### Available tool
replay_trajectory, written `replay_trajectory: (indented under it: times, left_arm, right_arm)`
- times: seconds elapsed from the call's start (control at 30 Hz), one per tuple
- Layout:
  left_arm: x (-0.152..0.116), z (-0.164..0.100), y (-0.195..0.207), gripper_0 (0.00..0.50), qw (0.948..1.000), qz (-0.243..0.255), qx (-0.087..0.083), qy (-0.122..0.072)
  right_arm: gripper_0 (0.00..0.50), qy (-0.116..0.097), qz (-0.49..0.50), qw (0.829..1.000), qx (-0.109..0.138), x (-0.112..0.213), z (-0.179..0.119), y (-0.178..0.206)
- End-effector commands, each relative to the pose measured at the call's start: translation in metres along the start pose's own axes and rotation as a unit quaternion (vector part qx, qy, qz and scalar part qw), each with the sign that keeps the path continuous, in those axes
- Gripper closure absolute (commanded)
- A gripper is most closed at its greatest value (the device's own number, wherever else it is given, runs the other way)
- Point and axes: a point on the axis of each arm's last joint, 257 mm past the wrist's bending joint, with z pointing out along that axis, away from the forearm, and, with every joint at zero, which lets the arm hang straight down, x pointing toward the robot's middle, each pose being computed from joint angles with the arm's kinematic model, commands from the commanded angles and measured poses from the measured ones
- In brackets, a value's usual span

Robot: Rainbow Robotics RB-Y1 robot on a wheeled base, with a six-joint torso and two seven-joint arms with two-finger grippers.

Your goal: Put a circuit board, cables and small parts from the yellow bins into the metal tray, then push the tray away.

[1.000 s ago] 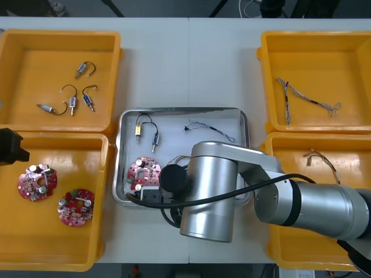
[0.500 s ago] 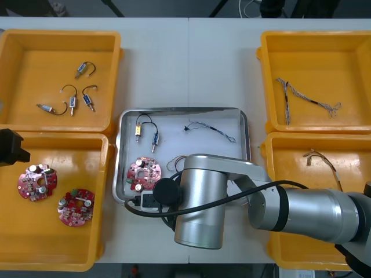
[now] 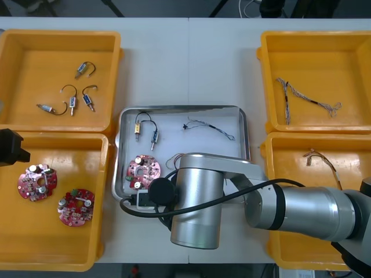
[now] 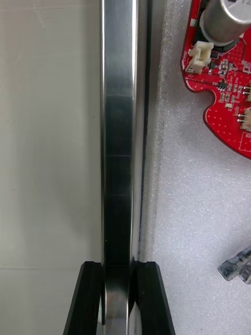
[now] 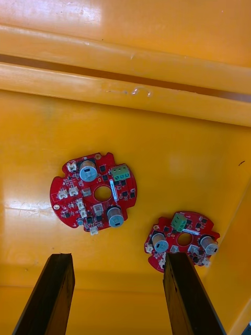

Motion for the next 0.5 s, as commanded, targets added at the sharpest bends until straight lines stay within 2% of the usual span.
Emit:
replay_trajectory:
  times: [0.03, 0.43, 0.5]
  left_arm:
    - [-0.004, -0.015, 0.014, 0.000, 0.9986, 0.047, -0.020, -0.013]
    - [-0.004, -0.015, 0.014, 0.000, 0.9986, 0.047, -0.020, -0.013]
    - [-0.004, -0.015, 0.014, 0.000, 0.9986, 0.047, -0.020, -0.013]
  right_arm:
    - [0.500, -0.008, -0.032, 0.999, 0.034, -0.014, -0.012, -0.019]
    - [0.500, 0.018, -0.029, 0.995, 0.097, 0.006, -0.018, -0.066]
    - [0.500, 0.023, -0.028, 0.994, 0.101, 0.008, -0.017, -0.071]
